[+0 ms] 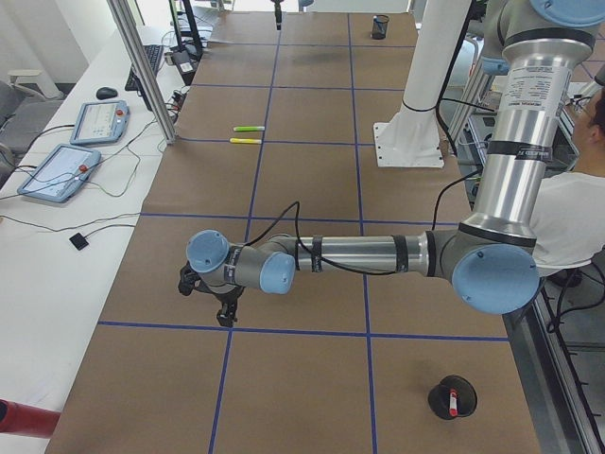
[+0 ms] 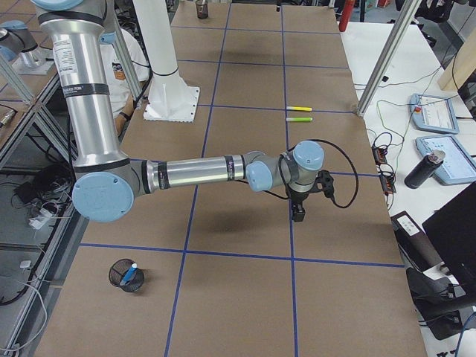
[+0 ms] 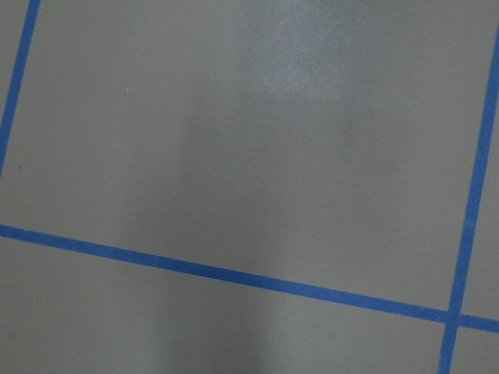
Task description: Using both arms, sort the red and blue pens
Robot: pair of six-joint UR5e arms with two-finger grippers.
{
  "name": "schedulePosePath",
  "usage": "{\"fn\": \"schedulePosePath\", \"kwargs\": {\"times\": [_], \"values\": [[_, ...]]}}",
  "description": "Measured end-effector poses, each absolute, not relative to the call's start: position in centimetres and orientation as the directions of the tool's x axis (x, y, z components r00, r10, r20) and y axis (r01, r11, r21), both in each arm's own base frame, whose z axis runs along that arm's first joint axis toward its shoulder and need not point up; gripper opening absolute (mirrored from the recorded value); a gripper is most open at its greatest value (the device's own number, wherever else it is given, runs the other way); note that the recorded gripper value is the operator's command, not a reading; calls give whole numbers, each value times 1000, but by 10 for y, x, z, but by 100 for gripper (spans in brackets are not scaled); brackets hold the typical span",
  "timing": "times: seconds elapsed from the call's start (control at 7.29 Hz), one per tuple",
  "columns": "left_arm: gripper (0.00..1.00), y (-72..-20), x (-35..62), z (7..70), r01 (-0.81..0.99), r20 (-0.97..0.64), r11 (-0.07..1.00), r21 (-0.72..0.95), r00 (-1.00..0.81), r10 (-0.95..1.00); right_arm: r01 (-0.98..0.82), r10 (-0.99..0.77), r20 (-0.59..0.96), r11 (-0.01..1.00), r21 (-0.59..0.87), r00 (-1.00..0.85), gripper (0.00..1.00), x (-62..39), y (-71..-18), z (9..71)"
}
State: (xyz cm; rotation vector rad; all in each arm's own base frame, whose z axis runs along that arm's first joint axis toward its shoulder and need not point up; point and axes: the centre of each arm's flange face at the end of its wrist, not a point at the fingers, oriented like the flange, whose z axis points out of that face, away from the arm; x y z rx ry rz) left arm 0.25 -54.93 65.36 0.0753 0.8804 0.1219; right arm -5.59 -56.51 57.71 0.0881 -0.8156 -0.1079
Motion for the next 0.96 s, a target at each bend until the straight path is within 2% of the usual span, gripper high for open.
{"fn": "schedulePosePath", "kwargs": {"times": [0.27, 0.96], "values": [[100, -523, -3, 655, -73, -759, 990, 123, 636, 141, 54, -110, 720, 993, 101, 685, 100, -48, -548, 578], [100, -517, -13, 662, -123, -741, 976, 182, 635, 218, 42, -105, 719, 994, 105, 687, 100, -38, -535, 576]]}}
